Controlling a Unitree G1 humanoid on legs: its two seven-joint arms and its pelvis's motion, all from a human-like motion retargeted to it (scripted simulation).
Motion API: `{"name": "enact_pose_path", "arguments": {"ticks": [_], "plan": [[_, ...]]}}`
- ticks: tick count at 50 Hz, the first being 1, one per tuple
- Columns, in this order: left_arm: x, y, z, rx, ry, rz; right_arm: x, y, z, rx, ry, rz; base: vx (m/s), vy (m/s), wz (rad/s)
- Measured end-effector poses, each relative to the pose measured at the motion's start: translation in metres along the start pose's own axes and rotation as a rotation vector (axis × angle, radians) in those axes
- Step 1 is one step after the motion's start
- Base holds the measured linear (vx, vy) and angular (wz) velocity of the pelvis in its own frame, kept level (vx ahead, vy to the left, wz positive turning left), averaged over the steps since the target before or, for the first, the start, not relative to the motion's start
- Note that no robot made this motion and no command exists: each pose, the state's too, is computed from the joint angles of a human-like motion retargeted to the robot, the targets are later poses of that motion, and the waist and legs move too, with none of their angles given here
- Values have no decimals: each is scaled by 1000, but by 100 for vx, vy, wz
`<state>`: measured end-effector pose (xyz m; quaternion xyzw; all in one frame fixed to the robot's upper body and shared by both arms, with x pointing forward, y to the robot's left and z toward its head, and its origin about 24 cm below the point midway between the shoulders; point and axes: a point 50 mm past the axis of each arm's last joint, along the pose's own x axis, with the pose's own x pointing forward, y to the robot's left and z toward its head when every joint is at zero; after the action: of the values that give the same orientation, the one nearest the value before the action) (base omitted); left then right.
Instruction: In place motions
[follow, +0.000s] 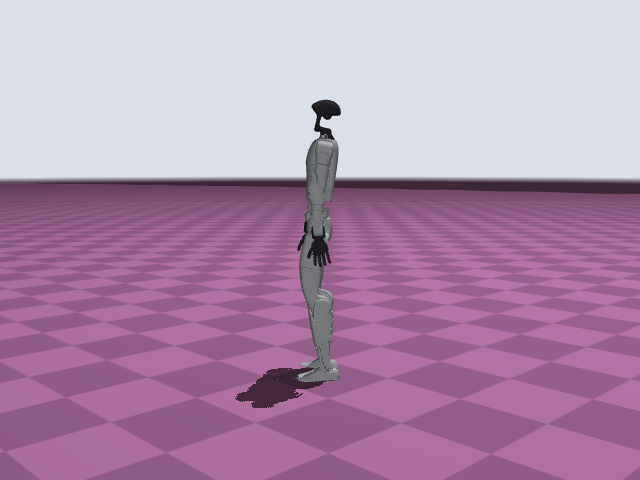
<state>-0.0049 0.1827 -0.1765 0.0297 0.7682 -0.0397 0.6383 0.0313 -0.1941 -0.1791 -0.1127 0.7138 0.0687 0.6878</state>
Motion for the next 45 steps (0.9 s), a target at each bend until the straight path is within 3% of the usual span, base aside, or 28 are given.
{"name": "enact_pose_path", "arguments": {"ticks": [10, 26, 30, 45], "plan": [[0, -7, 7, 7, -17, -44, 1, 7, -5, -164, 17, -20, 0, 0, 0], [-5, 4, 37, 59, -148, -13, 0, -1, -29, -93, 116, -71, -9, -4, 15], [-8, 4, 53, 78, -208, 20, 1, -4, -26, -106, 94, -76, -22, -2, 139], [0, -2, 19, 12, -100, 83, -2, 6, -72, -104, 248, -51, 8, 18, 234]]}}
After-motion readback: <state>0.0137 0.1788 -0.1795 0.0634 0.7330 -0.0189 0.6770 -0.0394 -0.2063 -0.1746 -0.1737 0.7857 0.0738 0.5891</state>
